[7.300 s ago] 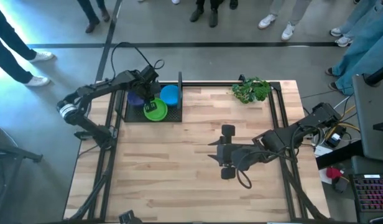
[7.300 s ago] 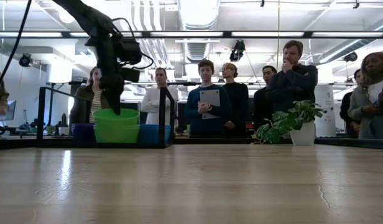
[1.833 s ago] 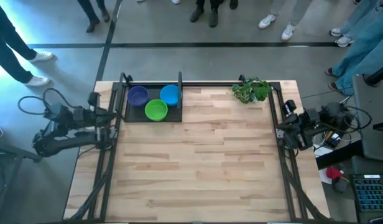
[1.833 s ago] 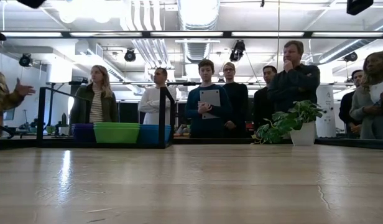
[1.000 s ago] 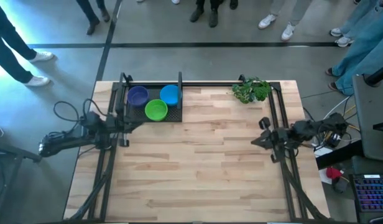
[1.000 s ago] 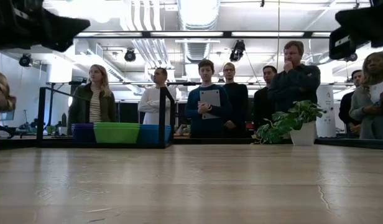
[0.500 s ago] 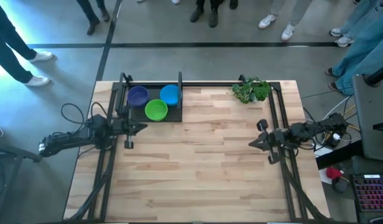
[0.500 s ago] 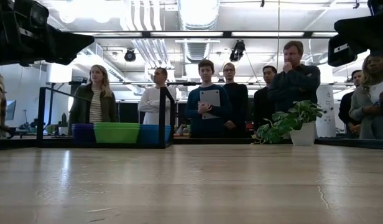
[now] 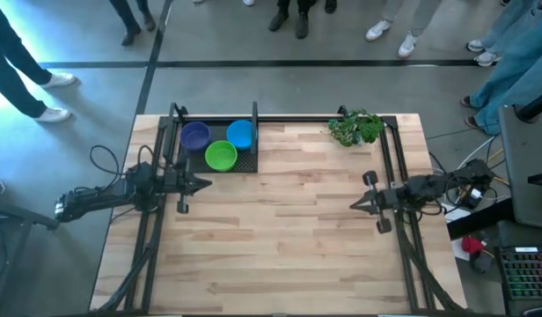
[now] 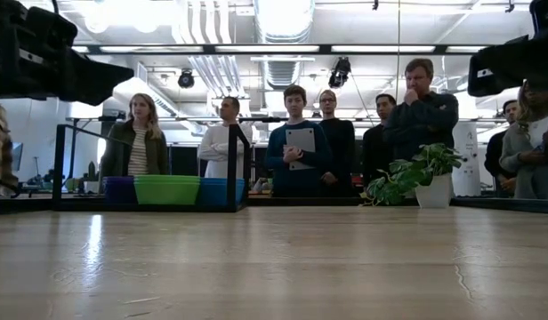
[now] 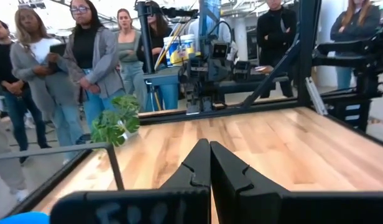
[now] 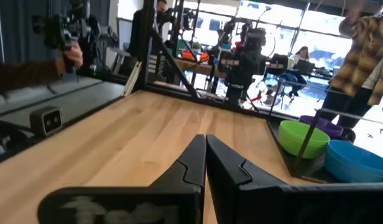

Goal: Pick & Place Mini bowls
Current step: Return to home position

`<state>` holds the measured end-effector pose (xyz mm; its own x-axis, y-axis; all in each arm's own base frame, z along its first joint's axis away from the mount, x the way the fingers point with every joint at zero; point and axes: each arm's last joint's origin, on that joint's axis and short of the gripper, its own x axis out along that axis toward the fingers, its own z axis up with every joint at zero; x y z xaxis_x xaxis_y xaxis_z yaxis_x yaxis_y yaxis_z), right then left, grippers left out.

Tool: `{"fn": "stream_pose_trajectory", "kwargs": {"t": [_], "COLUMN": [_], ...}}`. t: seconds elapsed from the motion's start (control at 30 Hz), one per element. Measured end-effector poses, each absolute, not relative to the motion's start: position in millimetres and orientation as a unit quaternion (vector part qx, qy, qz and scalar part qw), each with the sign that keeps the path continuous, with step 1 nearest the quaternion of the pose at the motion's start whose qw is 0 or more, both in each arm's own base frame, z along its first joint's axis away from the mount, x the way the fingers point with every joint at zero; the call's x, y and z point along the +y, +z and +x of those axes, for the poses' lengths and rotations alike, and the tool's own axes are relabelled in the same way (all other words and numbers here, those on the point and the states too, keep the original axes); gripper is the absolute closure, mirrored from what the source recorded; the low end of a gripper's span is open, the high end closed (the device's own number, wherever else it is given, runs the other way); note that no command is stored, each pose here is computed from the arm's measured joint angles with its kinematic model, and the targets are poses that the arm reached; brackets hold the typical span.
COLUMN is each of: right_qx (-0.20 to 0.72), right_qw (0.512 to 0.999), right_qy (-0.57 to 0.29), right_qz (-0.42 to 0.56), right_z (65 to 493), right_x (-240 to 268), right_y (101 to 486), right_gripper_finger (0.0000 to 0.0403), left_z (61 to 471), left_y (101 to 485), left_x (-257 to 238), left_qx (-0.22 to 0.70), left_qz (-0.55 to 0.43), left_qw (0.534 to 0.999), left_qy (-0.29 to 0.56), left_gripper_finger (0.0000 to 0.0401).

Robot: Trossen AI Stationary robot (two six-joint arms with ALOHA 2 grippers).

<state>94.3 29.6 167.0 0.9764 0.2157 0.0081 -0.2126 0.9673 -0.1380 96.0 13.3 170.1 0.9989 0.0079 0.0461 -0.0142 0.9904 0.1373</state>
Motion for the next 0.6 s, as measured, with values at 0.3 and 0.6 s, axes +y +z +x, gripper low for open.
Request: {"fn": "stream_pose_trajectory", "kwargs": {"t": [0.3, 0.6], "right_qx": [0.015, 0.02], "right_qw": [0.991, 0.991], "right_qy": [0.109, 0.109], "right_qz": [-0.072, -0.072], "right_z": [97.4, 98.0], "right_x": [30.6, 30.8], "right_y": [162.7, 161.9], "right_gripper_finger": [0.0394, 0.0394], "left_z": [96.1, 96.2], "left_y": [169.5, 168.7], "left_x": [13.1, 13.1], "left_qx": [-0.02, -0.018], "left_qz": [0.048, 0.041], "left_qw": [0.999, 0.999], "left_qy": [0.002, 0.002], "left_gripper_finger": [0.0401, 0.0401]}}
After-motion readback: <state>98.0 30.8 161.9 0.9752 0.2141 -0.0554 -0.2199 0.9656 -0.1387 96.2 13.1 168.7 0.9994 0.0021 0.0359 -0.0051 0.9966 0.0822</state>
